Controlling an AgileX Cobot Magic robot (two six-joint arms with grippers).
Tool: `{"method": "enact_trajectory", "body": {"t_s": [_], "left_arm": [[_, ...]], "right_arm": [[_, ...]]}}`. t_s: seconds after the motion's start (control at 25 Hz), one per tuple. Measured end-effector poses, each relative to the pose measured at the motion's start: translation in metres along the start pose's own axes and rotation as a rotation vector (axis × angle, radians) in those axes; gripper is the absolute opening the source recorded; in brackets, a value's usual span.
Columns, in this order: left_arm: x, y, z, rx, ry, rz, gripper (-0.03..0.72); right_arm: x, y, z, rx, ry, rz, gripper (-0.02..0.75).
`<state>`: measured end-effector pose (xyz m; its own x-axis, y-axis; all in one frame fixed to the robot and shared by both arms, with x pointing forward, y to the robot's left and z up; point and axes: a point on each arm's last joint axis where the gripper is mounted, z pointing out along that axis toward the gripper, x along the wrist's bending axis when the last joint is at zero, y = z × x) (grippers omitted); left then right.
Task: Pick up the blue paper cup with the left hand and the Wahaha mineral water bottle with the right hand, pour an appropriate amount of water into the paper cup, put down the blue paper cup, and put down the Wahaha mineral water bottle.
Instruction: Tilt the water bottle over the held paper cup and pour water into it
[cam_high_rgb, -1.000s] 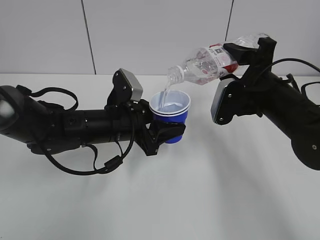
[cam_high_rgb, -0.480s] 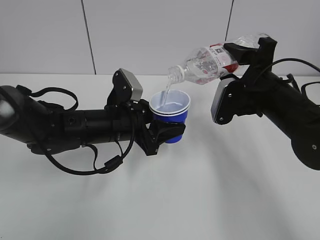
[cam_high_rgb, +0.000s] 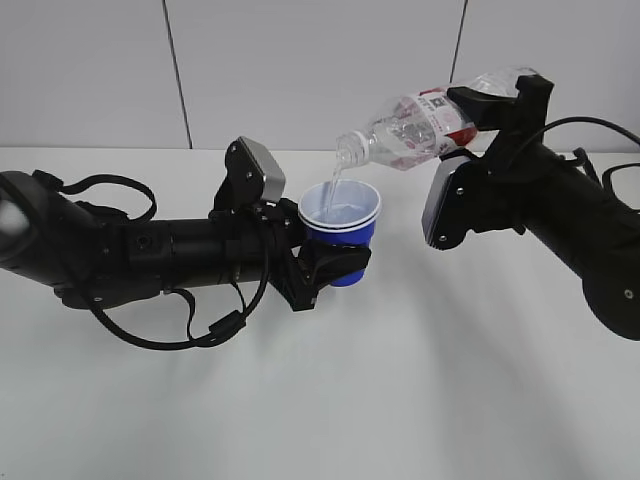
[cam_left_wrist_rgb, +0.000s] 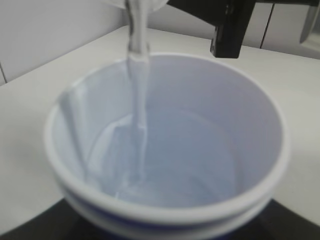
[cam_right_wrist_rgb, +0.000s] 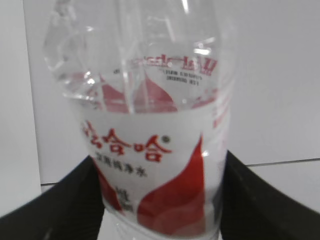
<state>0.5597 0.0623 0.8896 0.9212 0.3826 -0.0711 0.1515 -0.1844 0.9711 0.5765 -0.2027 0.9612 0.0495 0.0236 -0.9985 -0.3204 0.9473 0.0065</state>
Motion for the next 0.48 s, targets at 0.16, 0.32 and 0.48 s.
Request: {"method": "enact_trajectory", "body": {"t_s": [0.16, 0.32, 0.48], "left_arm": [[0.0001, 0.0001, 0.0000, -0.001, 0.002, -0.001, 0.428], [0.0004, 0.0002, 0.0000, -0.002, 0.005, -0.004, 0.428], [0.0008, 0.0004, 0.0000, -0.004, 0.008, -0.007, 0.428]], "right_arm": [[0.0003, -0.0010, 0.0000, 0.011, 0.004, 0.030, 0.451], [0.0007, -0.0015, 0.0000, 0.017, 0.007, 0.096, 0.451], [0.0017, -0.0024, 0.0000, 0.028, 0.017, 0.158, 0.451]]}}
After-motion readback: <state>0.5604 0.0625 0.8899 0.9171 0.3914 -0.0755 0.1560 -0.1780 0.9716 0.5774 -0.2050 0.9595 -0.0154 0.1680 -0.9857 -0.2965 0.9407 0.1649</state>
